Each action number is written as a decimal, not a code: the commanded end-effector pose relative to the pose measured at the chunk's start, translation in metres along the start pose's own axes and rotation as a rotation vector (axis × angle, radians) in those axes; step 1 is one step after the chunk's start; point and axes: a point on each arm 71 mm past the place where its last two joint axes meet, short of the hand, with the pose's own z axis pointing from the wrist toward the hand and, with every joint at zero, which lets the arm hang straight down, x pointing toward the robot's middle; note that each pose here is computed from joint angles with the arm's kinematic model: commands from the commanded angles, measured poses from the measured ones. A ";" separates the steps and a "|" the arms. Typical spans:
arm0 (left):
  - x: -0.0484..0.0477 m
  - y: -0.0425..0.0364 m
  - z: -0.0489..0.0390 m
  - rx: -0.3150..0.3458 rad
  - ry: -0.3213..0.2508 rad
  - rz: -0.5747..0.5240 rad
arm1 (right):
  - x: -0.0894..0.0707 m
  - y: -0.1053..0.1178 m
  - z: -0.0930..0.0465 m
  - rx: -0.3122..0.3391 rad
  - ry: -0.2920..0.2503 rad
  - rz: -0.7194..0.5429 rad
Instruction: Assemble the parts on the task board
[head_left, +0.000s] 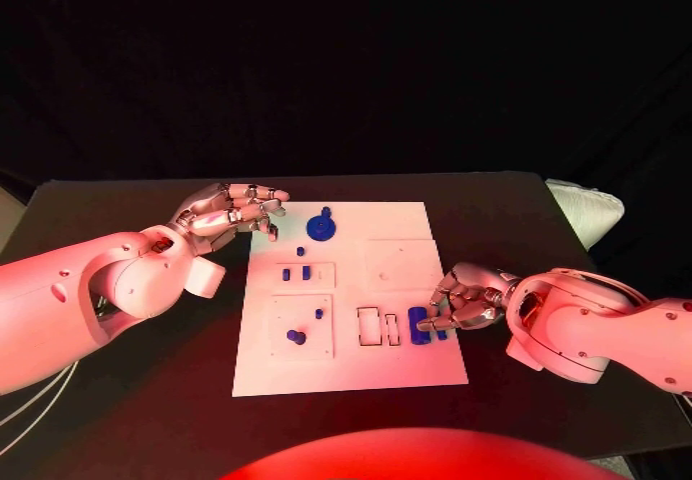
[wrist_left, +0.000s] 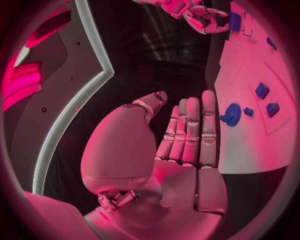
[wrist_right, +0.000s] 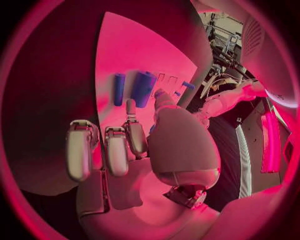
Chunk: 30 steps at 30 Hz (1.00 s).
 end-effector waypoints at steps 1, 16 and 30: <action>0.0019 -0.0011 0.0003 0.011 0.010 -0.007 | 0.004 0.003 0.001 -0.002 -0.011 -0.046; 0.0014 -0.0009 -0.0009 0.005 0.014 -0.009 | 0.024 0.011 0.014 0.000 0.040 -0.142; 0.0012 -0.0007 -0.0022 -0.002 0.021 -0.011 | 0.043 0.022 0.022 -0.014 0.043 -0.141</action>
